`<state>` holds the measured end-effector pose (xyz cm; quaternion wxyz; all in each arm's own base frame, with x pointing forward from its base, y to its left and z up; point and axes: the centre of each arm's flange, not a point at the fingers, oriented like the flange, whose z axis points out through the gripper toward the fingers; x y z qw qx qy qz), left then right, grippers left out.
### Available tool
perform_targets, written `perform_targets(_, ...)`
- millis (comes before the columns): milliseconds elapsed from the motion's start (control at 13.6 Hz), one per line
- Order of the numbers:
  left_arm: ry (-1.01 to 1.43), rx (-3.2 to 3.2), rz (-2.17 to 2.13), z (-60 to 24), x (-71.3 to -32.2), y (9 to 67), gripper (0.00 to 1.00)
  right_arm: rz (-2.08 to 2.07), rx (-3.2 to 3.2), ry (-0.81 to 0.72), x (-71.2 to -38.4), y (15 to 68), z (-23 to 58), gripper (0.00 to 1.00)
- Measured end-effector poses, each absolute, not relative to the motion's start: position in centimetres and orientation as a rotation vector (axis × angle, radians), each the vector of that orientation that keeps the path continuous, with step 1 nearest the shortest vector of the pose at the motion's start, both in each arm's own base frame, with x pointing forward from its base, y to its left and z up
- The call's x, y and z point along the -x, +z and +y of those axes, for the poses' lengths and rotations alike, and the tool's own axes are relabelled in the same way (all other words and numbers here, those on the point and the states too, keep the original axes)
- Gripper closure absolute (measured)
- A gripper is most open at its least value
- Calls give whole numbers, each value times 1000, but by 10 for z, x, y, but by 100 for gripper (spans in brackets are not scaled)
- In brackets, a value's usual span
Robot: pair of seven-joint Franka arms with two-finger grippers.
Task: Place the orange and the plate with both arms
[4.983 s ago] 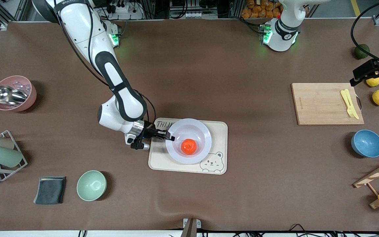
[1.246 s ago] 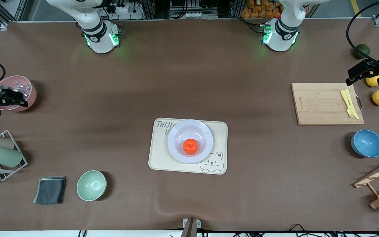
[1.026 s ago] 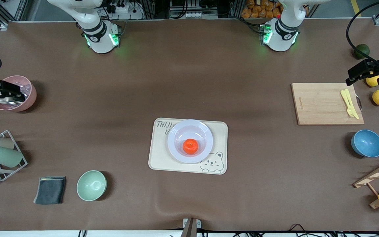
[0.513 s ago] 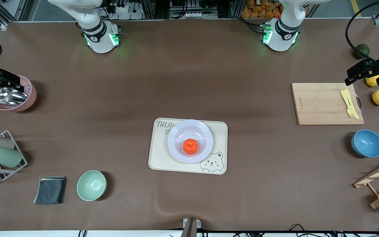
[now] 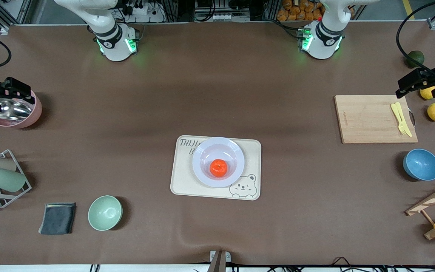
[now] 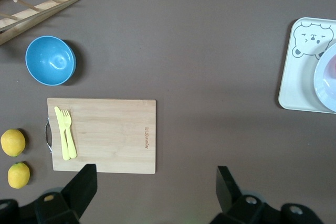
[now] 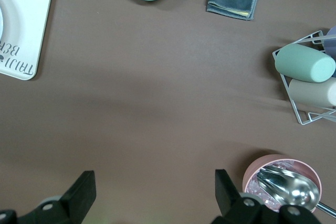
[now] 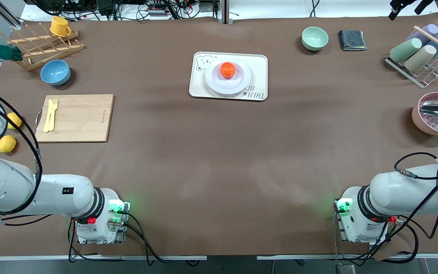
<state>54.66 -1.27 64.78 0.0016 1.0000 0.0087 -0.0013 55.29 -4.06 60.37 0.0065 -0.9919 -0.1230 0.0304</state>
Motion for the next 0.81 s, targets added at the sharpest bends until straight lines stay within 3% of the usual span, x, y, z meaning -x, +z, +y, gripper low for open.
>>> perform_targets(806, 39, -3138, 19, -15, -546, 661, 0, -384, 3117, 1, -558, 619, -35, 0)
